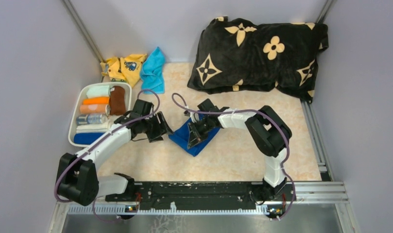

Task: Roll the towels
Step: Roll the towel at the center of the board.

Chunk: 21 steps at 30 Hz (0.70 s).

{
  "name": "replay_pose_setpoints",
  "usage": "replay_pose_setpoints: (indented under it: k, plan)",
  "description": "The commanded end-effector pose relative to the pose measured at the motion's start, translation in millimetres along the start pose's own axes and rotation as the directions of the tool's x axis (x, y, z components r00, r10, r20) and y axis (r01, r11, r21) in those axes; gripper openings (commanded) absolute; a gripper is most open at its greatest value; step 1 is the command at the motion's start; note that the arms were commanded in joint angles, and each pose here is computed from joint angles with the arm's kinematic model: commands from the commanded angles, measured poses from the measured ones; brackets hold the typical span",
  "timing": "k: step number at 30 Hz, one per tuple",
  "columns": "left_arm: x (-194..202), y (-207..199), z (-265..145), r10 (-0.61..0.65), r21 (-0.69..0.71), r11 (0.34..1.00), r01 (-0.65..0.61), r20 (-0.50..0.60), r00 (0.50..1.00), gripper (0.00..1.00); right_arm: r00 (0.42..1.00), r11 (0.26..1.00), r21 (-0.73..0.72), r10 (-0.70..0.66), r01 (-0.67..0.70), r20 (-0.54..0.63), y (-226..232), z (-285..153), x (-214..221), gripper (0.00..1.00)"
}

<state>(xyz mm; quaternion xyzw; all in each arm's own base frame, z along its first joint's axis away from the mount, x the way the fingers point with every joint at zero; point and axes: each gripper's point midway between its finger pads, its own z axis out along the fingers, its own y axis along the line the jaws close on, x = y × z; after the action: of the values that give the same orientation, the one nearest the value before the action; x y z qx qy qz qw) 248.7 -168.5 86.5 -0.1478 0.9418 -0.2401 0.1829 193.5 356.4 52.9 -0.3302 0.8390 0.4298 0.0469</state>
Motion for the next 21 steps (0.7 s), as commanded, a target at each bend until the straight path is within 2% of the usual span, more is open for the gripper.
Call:
replay_pose_setpoints:
  k: [1,5,11,15,21]
  plan:
    - [18,16,-6,-0.006,-0.027,1.0,0.005,-0.028,1.0,0.68,0.986,0.971,-0.17,0.166,-0.166,-0.015,-1,-1,0,0.0]
    - [20,4,0,-0.015,0.043,0.999,0.016,-0.043,0.999,0.68,0.966,0.948,-0.191,0.254,-0.256,-0.034,-17,2,8,0.0]
    - [17,-12,17,-0.025,0.127,0.991,0.034,-0.071,0.997,0.67,0.95,0.936,-0.163,0.305,-0.312,-0.07,-30,9,17,0.0]
    - [13,-12,30,-0.027,0.124,0.992,0.036,-0.076,0.997,0.66,0.948,0.937,-0.142,0.313,-0.319,-0.062,-35,10,17,0.0]
    - [17,2,56,-0.043,0.066,0.997,0.051,-0.112,0.993,0.53,0.967,0.964,-0.081,0.254,-0.252,0.017,-30,-4,2,0.09]
